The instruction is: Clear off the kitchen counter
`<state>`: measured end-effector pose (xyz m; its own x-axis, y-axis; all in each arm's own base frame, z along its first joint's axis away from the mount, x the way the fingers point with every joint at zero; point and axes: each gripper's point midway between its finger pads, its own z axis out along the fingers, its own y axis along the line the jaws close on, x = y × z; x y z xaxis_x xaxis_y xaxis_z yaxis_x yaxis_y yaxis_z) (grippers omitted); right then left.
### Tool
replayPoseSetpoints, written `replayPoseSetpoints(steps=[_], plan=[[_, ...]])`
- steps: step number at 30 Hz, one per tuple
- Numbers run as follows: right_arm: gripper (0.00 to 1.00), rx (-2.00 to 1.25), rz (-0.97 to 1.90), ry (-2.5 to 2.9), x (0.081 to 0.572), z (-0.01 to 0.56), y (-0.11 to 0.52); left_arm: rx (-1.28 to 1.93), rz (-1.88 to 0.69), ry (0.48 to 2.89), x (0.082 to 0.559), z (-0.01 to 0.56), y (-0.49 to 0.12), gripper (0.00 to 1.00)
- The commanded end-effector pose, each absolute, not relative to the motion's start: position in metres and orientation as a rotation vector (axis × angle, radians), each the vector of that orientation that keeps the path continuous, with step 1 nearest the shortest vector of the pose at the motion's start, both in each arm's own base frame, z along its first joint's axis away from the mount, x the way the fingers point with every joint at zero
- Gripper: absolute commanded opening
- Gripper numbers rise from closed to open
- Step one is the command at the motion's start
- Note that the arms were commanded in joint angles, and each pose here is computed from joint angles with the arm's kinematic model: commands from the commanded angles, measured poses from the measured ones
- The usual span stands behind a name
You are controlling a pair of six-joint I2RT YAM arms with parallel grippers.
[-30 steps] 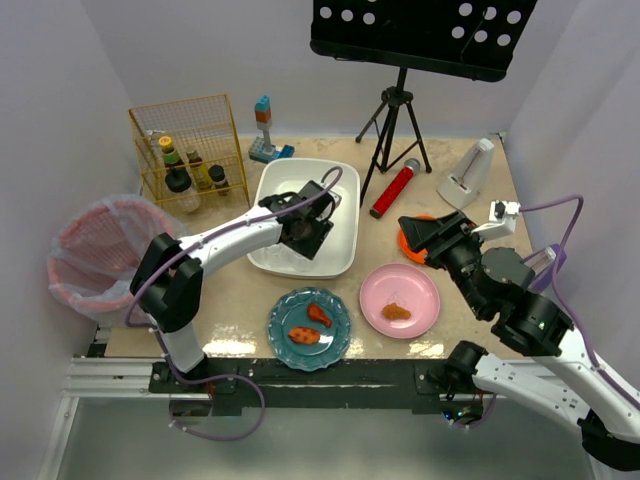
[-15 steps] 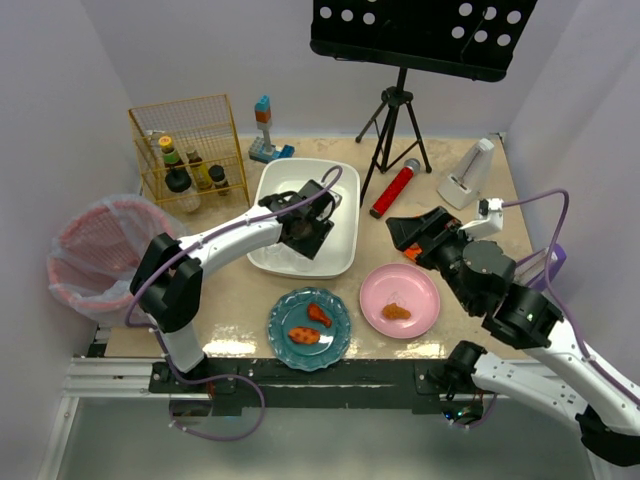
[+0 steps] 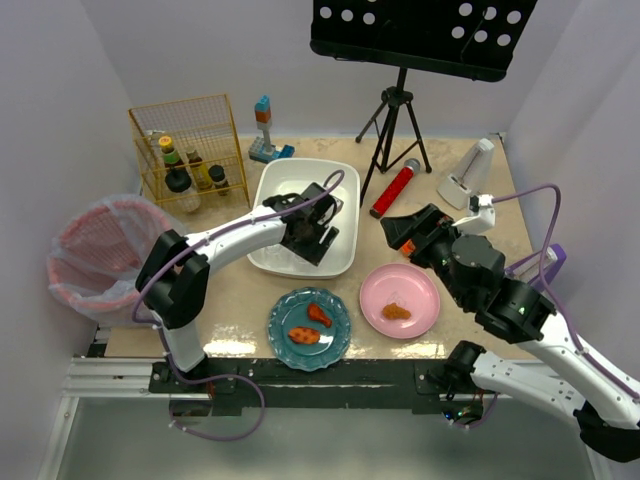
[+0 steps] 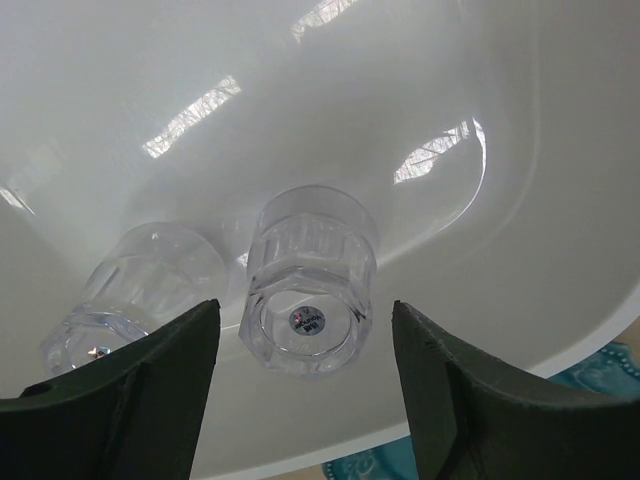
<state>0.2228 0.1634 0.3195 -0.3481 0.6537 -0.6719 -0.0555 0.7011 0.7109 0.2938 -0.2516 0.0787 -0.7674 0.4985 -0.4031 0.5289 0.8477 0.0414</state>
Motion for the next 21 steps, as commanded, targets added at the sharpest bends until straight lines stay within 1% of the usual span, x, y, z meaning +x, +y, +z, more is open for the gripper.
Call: replayPoseSetpoints(steps=[1, 6, 10, 15, 18, 21], plan=[[0.98, 0.499, 0.801, 1.748, 0.223, 0.335, 0.158, 0.761, -0.123, 2.602, 0.295, 0.088, -0.256, 0.77], [0.98, 0.504, 0.807, 1.742, 0.223, 0.335, 0.157, 0.724, -0.171, 2.550, 0.301, 0.115, -0.263, 0.81], [0.98, 0.507, 0.803, 1.737, 0.223, 0.336, 0.156, 0.642, -0.209, 2.464, 0.310, 0.160, -0.266, 0.83], [0.98, 0.473, 0.785, 1.753, 0.225, 0.332, 0.160, 0.494, -0.290, 2.318, 0.317, 0.232, -0.263, 0.84], [0.98, 0.466, 0.769, 1.764, 0.228, 0.328, 0.163, 0.380, -0.301, 2.235, 0.318, 0.276, -0.249, 0.85], [0.98, 0.449, 0.777, 1.765, 0.229, 0.329, 0.168, 0.227, -0.218, 2.179, 0.320, 0.311, -0.219, 0.86]])
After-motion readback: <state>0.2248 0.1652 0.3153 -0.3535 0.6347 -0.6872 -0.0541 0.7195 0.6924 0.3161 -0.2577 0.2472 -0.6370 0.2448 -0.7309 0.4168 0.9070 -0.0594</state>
